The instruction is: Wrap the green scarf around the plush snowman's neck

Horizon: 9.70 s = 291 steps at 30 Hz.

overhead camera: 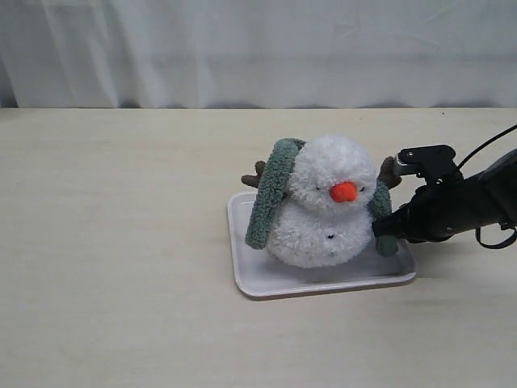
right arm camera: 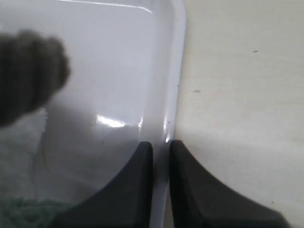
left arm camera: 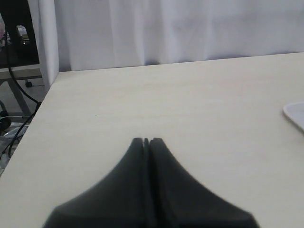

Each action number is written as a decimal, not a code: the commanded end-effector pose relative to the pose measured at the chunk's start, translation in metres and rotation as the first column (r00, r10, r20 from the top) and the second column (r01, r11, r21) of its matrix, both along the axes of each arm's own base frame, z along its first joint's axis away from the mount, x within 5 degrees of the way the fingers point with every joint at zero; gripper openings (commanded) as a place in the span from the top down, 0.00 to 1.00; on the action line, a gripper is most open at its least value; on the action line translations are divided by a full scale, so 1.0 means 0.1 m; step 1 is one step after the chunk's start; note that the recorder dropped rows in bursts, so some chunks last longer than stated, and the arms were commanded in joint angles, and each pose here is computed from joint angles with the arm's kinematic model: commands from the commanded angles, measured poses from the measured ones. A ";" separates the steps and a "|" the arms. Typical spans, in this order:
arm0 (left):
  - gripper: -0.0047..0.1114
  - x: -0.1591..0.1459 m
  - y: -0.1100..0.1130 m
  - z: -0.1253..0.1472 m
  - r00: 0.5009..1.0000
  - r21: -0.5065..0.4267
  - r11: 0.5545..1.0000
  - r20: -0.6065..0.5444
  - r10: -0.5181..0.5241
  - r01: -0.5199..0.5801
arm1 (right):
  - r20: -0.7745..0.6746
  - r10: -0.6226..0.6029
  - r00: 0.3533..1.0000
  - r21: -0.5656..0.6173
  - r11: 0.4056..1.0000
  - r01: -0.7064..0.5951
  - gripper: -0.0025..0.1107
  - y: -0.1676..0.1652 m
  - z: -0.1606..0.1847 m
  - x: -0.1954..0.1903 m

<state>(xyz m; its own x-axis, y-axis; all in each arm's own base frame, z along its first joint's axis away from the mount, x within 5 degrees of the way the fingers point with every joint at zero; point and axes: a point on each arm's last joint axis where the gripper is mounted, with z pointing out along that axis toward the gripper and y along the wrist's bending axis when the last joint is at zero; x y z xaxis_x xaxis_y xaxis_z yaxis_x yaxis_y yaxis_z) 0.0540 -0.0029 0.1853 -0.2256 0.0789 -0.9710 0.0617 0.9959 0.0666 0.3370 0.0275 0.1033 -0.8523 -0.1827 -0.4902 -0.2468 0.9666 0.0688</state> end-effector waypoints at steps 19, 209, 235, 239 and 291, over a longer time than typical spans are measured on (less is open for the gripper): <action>0.96 0.00 0.00 0.00 1.000 -0.008 1.000 0.010 0.006 -0.006 | -0.044 -0.102 0.994 0.107 0.989 0.106 0.68 0.04 0.12 -0.04; 0.96 0.00 0.00 0.00 1.000 -0.008 1.000 0.010 0.006 -0.006 | 0.224 0.207 0.952 -0.002 0.977 -0.212 0.94 1.37 1.93 0.32; 0.96 0.00 0.00 0.00 1.000 -0.008 1.000 0.010 0.006 -0.006 | 0.118 0.286 0.951 -0.075 0.957 -0.279 0.94 1.68 1.58 0.37; 0.96 0.00 0.00 0.00 1.000 -0.008 1.000 0.010 0.006 -0.006 | 0.066 0.329 0.942 -0.110 0.941 -0.321 0.94 1.64 1.61 0.29; 0.96 0.00 0.00 0.00 1.000 -0.008 1.000 0.010 0.006 -0.006 | -0.018 0.353 0.935 -0.089 0.931 -0.353 0.94 1.72 1.51 0.37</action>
